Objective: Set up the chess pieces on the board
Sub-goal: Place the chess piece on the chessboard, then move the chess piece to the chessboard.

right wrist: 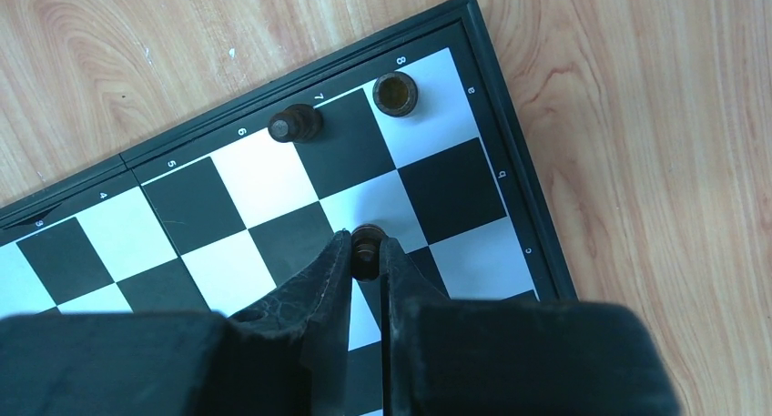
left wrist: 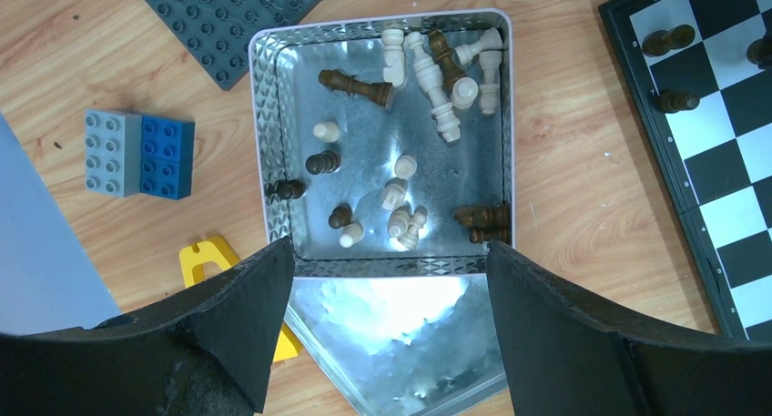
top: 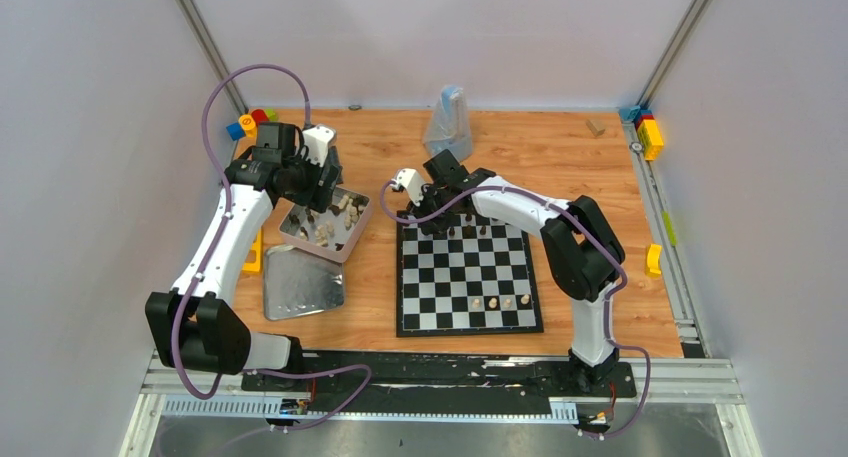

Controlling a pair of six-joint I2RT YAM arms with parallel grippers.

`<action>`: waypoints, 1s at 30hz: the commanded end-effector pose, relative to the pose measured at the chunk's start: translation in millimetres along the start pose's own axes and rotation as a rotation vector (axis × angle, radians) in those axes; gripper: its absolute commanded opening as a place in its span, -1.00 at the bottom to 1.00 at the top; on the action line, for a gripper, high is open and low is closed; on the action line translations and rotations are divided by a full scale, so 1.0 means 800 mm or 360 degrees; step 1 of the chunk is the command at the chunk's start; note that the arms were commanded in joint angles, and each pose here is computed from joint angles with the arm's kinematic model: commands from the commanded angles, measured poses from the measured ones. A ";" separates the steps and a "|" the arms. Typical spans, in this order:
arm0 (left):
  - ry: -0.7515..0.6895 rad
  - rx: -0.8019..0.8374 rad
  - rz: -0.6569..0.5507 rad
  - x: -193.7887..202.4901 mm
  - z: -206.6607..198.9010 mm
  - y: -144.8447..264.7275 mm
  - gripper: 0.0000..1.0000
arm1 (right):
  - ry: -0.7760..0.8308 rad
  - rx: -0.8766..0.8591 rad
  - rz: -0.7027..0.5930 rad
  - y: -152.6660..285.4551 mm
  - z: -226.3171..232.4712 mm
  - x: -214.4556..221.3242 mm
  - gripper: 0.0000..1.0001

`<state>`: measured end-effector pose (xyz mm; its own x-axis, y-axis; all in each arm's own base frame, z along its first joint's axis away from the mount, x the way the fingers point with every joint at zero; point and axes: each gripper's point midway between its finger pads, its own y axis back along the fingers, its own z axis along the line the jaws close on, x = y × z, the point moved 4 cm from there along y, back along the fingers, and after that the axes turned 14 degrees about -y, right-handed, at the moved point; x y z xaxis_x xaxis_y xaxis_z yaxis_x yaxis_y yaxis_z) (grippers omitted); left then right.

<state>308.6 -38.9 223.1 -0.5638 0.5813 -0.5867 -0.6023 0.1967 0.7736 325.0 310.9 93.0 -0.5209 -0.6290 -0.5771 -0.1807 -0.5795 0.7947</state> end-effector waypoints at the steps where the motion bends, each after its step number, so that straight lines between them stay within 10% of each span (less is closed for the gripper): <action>1: -0.0008 -0.0025 -0.0090 -0.010 0.004 0.008 0.69 | -0.0014 -0.0031 -0.0028 -0.005 0.003 -0.009 -0.91; 11: -0.0009 -0.0024 -0.0089 -0.009 0.003 0.008 0.69 | -0.0030 -0.0014 -0.0022 -0.012 -0.001 -0.012 -0.73; 20: -0.0010 -0.0032 -0.0088 -0.009 0.004 0.009 0.70 | -0.0012 -0.0036 -0.0133 0.014 0.010 -0.038 0.15; 30: -0.0002 -0.0053 -0.0089 -0.010 0.005 0.011 0.70 | 0.0068 -0.0086 -0.0174 0.018 0.037 -0.060 0.18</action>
<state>307.6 -39.2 220.6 -0.5665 0.5817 -0.5837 -0.5968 0.1987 0.7774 325.5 330.5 104.0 -0.5140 -0.6105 -0.6026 -0.1760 -0.6125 0.7707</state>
